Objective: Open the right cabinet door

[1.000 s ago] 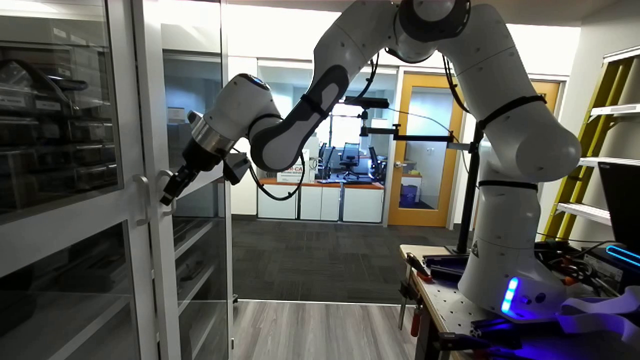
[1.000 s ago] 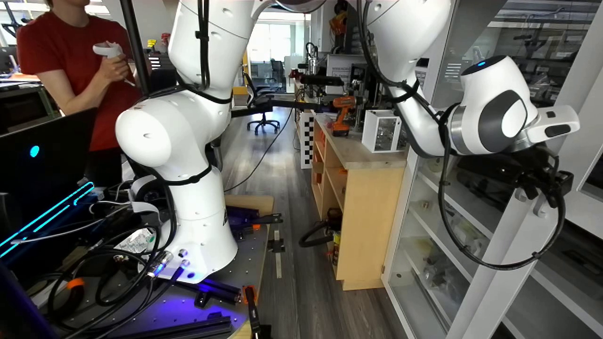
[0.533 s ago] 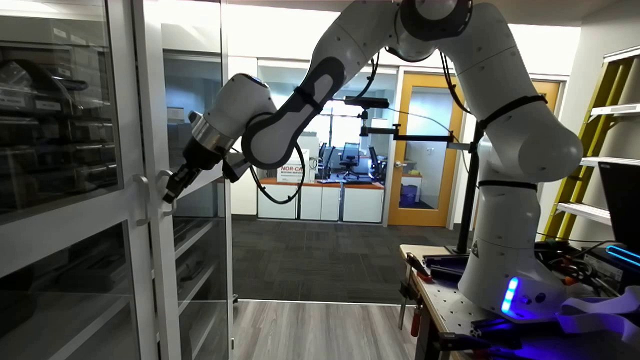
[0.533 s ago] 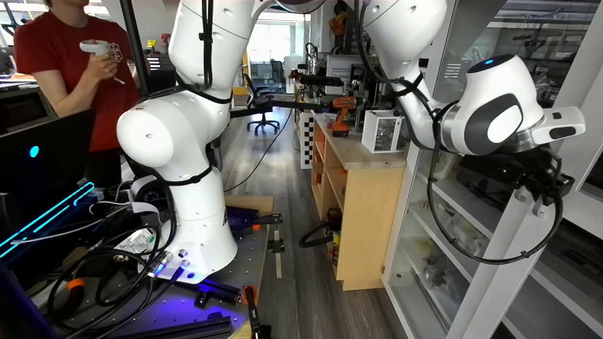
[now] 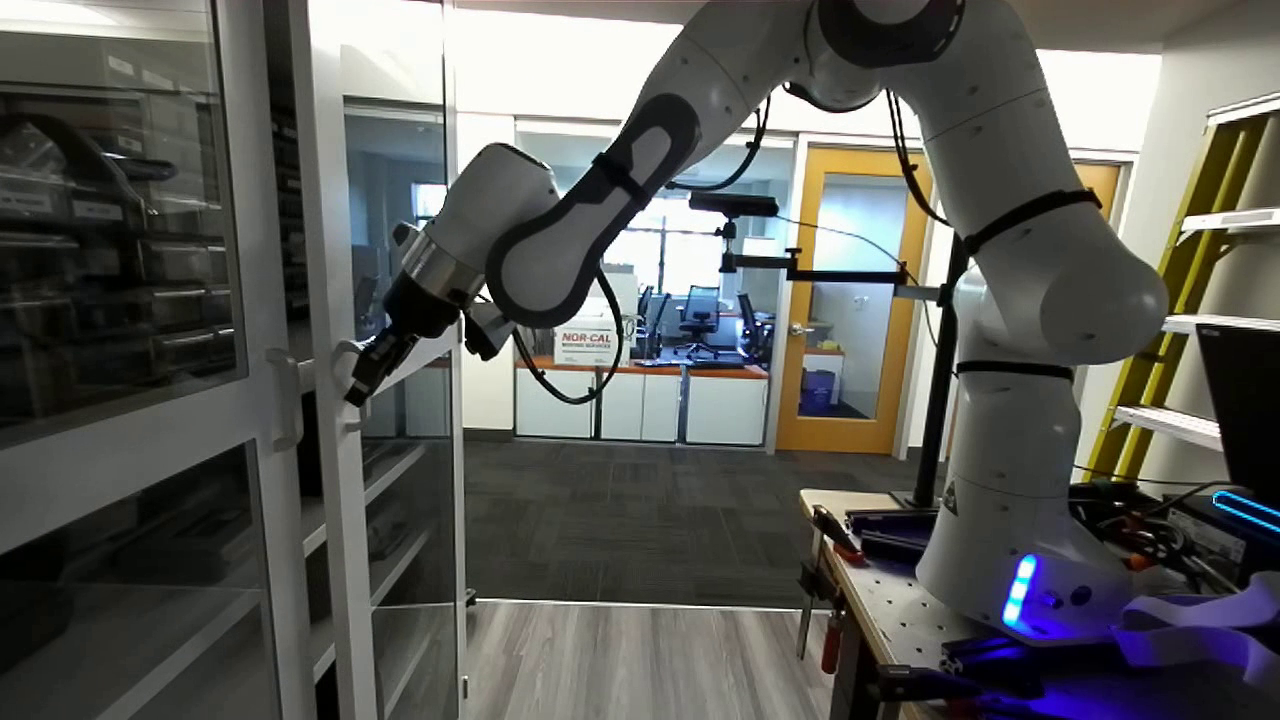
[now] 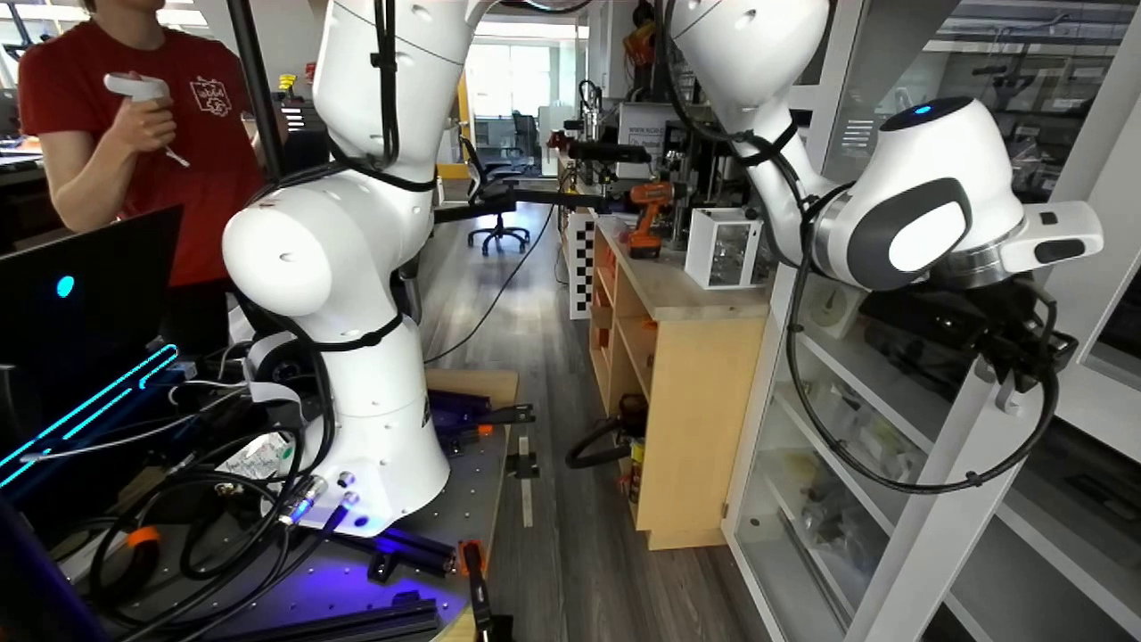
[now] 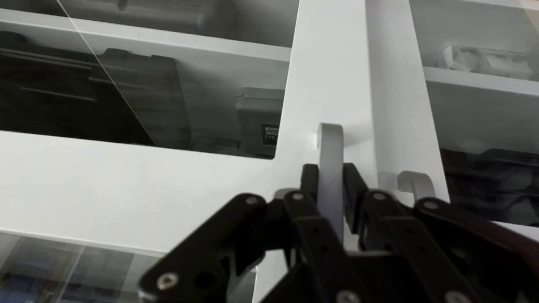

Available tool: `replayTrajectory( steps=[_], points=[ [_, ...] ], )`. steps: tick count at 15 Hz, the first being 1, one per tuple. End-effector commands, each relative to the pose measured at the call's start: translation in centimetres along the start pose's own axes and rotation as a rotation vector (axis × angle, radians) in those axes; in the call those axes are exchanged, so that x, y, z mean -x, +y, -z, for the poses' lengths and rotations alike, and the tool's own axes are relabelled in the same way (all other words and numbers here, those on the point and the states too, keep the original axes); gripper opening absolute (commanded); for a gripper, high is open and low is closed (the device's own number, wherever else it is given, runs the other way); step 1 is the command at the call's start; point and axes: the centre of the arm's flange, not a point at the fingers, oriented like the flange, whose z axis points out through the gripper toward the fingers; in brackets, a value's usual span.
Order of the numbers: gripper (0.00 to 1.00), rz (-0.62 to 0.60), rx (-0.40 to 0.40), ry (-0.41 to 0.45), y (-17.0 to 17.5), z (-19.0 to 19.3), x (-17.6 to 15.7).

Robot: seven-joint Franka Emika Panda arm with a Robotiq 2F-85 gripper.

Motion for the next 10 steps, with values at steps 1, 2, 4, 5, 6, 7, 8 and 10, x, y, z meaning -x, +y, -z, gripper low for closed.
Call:
replayTrajectory(
  steps=[1,2,4,5,6,7,8,10],
  points=[
    [0.04,0.027,0.065,-0.041,3.2,3.7,2.2],
    [0.04,0.027,0.074,-0.051,3.6,4.0,2.7],
    [0.04,0.024,0.089,-0.069,4.3,4.4,3.4],
    [0.04,0.020,0.097,-0.077,4.6,4.7,3.8],
    [0.04,0.012,0.103,-0.085,5.0,4.9,4.1],
    [0.04,0.005,0.109,-0.091,5.2,5.1,4.4],
    [0.04,-0.004,0.115,-0.099,5.5,5.3,4.7],
    [0.04,-0.019,0.126,-0.116,5.9,5.8,5.3]
  ],
)
